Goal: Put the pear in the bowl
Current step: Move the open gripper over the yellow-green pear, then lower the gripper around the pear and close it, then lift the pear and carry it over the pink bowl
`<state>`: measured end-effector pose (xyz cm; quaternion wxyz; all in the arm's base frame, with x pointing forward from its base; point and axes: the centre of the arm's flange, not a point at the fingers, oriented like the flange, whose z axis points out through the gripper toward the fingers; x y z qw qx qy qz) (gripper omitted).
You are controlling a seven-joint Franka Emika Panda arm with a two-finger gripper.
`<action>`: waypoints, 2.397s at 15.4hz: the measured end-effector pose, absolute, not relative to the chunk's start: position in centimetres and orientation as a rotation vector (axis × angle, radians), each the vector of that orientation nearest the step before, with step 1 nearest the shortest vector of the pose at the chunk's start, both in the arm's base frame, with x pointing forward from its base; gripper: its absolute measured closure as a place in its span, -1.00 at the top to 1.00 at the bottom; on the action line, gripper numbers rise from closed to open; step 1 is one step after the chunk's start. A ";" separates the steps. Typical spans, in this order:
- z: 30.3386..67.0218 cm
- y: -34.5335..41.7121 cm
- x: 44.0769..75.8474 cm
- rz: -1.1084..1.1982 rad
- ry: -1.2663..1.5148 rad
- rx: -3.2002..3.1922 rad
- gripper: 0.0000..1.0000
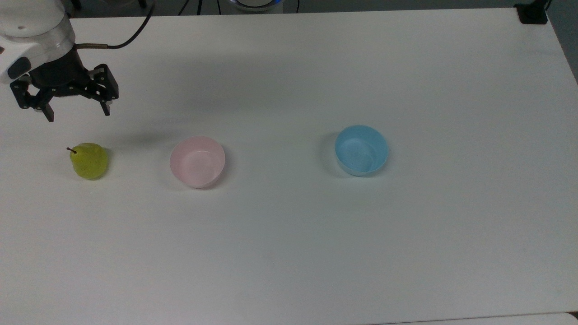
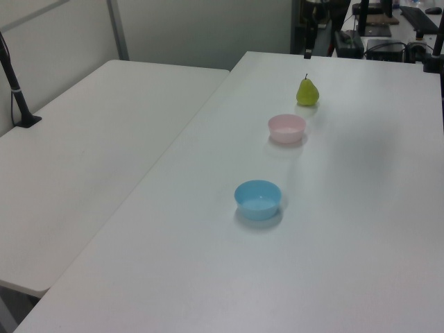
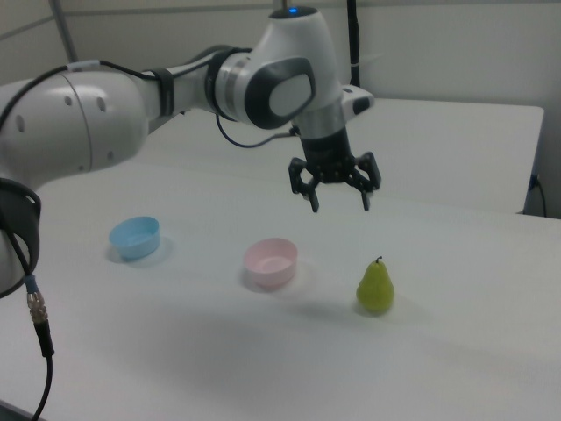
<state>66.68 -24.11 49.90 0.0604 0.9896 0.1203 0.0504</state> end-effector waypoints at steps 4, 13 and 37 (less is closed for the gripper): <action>45.9 -27.2 66.6 0.088 0.355 3.007 1.00; 38.2 -28.8 68.2 0.076 0.347 3.003 1.00; 35.2 -28.4 68.8 0.104 0.366 2.993 0.08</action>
